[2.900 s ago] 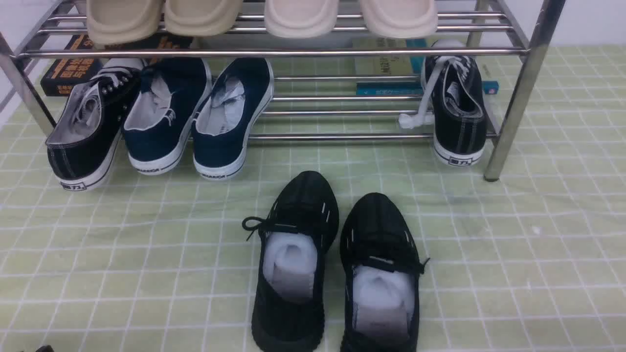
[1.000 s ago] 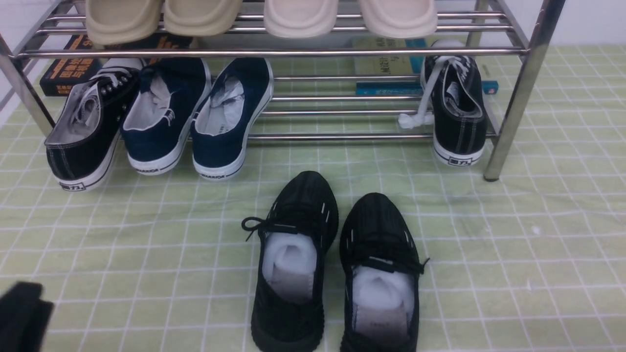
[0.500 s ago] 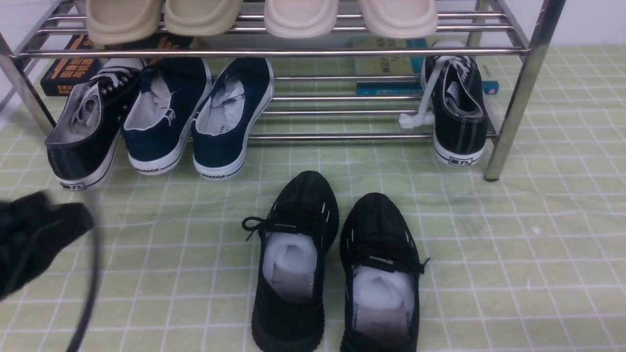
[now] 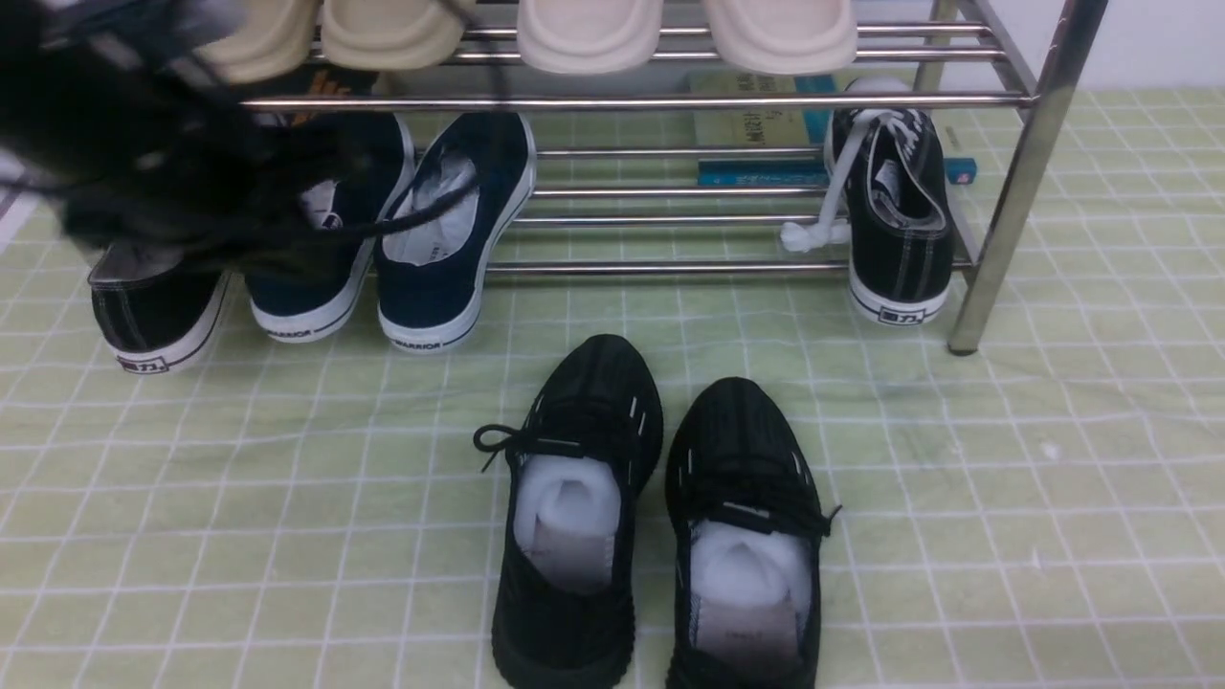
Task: Take the shoes off the shelf with your hand from the green coffee tablecloth.
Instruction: 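Grasp a shoe standing on the lower shelf of the shoe rack with the left gripper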
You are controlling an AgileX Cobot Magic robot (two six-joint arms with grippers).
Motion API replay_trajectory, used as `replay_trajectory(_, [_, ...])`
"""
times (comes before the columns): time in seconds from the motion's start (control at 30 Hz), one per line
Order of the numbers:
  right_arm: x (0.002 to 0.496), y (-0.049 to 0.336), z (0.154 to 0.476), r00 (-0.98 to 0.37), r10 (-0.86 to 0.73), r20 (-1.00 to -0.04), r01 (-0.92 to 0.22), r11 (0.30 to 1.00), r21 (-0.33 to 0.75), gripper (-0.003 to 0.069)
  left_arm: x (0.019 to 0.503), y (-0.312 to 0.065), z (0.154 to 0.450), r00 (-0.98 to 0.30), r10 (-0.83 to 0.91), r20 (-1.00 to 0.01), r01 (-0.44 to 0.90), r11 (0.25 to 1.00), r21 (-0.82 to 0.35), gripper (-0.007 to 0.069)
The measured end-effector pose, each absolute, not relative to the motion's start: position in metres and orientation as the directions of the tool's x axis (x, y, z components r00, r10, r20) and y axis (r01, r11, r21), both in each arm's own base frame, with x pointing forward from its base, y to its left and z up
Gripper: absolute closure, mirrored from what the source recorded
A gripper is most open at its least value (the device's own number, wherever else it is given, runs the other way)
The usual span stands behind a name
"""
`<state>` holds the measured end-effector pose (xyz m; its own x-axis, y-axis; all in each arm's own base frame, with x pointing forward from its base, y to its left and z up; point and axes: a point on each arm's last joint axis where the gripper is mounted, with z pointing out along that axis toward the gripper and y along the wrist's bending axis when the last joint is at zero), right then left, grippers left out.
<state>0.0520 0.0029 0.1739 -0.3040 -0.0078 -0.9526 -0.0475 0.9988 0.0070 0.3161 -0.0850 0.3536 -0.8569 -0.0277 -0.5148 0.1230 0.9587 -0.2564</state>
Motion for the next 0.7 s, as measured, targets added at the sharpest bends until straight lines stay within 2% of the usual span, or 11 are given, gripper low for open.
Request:
replay_trajectory(0.1, [0.052,0.003,0.174,-0.304,-0.008,-0.953,-0.047,0.999,0.007,0.0422,0.347,-0.107,0.348,-0.856,-0.007,-0.516,0.119,0.97,-0.211,0.047])
replay_trajectory(0.13, [0.052,0.003,0.174,-0.304,-0.008,-0.953,-0.047,0.999,0.007,0.0422,0.35,-0.108,0.35,-0.853,-0.016,-0.522,0.112,0.971,-0.213,0.046])
replay_trajectory(0.17, [0.052,0.003,0.174,-0.304,-0.008,-0.953,-0.047,0.999,0.007,0.0422,0.367,-0.113,0.343,-0.855,-0.024,-0.519,0.078,0.982,-0.173,0.0407])
replay_trajectory(0.27, [0.052,0.003,0.174,-0.304,-0.008,-0.953,-0.047,0.999,0.007,0.0422,0.38,-0.114,0.338,-0.853,-0.032,-0.521,0.048,0.989,-0.138,0.0352])
replay_trajectory(0.33, [0.052,0.003,0.174,-0.304,-0.008,-0.953,-0.047,0.999,0.007,0.0422,0.397,-0.114,0.328,-0.847,-0.031,-0.53,0.024,0.995,-0.097,0.0282])
replay_trajectory(0.5, [0.052,0.003,0.174,-0.304,-0.008,-0.953,-0.047,0.999,0.007,0.0422,0.415,-0.118,0.309,-0.837,-0.028,-0.546,0.022,0.996,-0.084,0.0242])
replay_trajectory(0.7, [0.052,0.003,0.174,-0.304,-0.008,-0.953,-0.047,0.999,0.007,0.0422,0.43,-0.122,0.294,-0.807,-0.016,-0.59,0.037,0.996,-0.078,0.0237])
